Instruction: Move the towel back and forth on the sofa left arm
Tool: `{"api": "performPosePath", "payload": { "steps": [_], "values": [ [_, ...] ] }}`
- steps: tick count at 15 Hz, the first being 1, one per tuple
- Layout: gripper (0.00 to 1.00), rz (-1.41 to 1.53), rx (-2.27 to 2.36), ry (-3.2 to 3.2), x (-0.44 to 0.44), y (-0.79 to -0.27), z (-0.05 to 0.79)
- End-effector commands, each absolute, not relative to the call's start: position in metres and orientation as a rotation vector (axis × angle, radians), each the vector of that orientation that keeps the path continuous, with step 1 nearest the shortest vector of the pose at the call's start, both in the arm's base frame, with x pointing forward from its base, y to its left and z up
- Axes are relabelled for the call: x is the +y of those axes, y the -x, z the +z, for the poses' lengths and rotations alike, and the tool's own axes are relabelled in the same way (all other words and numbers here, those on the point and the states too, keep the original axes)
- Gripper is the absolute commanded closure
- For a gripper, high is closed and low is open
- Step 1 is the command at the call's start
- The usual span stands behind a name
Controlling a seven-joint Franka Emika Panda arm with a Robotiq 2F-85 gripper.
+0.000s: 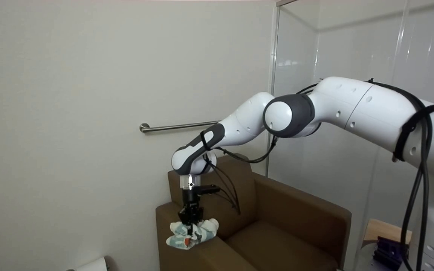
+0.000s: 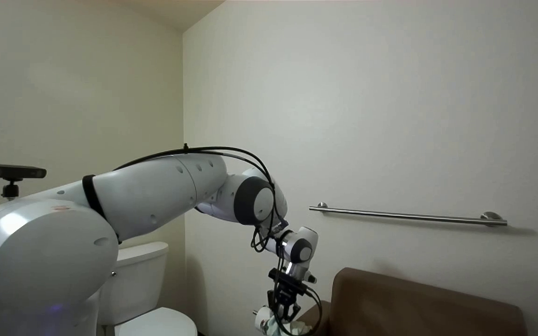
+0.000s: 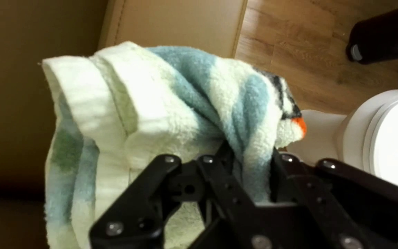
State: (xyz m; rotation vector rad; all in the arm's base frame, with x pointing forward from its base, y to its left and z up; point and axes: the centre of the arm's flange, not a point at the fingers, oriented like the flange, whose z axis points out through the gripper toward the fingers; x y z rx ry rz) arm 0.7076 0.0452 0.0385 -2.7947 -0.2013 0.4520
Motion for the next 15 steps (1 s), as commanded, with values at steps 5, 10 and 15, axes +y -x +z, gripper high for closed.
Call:
{"api": "performPosePath", "payload": {
  "steps": [5, 10, 15],
  "values": [
    [0.91, 0.733, -0.110, 2.636, 0.047, -0.604, 0.018],
    [0.91, 0.829, 0.048, 2.602, 0.028, -0.556, 0.032],
    [0.91, 0.928, 0.144, 2.514, 0.028, -0.513, 0.033]
  ]
}}
